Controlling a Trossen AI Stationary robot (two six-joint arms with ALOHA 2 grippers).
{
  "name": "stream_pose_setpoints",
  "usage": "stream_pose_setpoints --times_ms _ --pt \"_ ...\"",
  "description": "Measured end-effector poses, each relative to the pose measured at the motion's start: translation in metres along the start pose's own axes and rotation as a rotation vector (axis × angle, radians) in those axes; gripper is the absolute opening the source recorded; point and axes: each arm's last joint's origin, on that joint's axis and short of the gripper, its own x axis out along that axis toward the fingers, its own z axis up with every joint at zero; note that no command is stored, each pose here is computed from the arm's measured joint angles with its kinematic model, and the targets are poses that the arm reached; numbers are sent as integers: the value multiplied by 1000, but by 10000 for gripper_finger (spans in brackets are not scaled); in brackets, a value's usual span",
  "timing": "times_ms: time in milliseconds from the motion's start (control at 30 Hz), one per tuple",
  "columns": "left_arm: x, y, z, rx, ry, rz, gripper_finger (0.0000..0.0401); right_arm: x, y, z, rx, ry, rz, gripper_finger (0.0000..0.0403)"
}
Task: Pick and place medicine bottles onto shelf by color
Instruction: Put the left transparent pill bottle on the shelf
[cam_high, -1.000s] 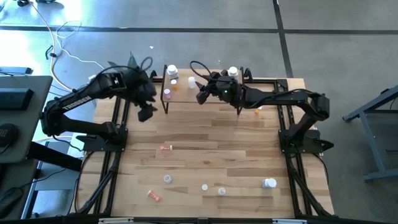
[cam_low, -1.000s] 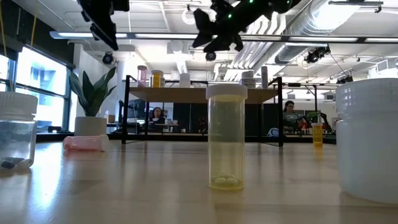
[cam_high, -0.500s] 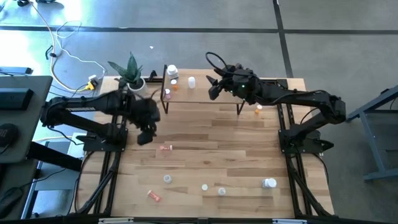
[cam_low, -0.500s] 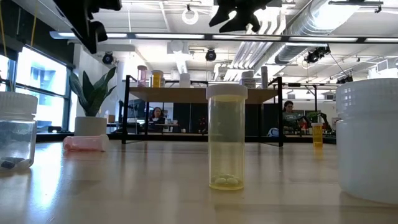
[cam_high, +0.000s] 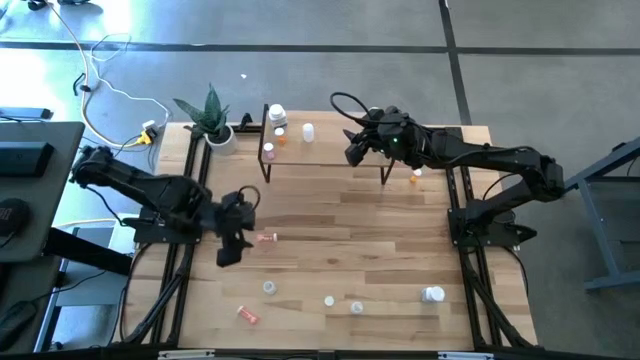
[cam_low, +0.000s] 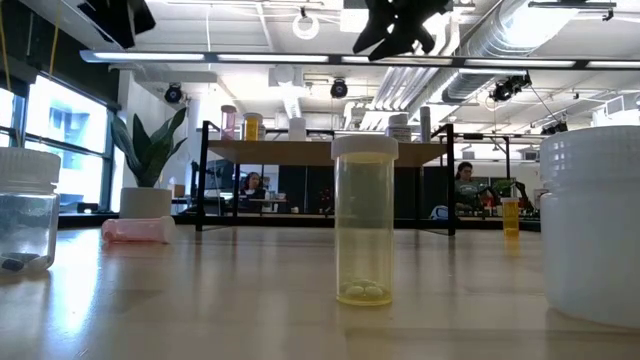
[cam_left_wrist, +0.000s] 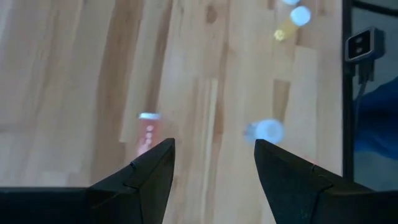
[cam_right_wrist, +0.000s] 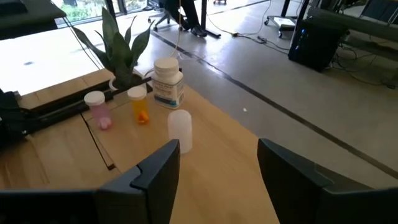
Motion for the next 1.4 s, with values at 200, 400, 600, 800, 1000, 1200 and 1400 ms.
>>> stream_pose_setpoints --times_ms 200,400,600,800,1000,1200,1400 --pt "13 -32 -7 21 -13 -9 209 0 0 -2 13 23 12 207" --pt "38 -61 -14 50 -12 22 209 0 0 -4 2 40 25 207" --pt "66 -80 -17 30 19 21 209 0 0 -7 -7 67 21 207" --pt "90 -89 -20 43 61 50 209 0 -1 -9 -20 95 16 207" --pt "109 -96 -22 52 85 43 209 -1 -1 -10 -24 104 15 207" --pt "126 -100 -25 56 114 60 209 -1 -2 -13 -19 129 9 207" --pt "141 -101 -29 57 148 88 209 -1 -2 -15 -16 149 12 207"
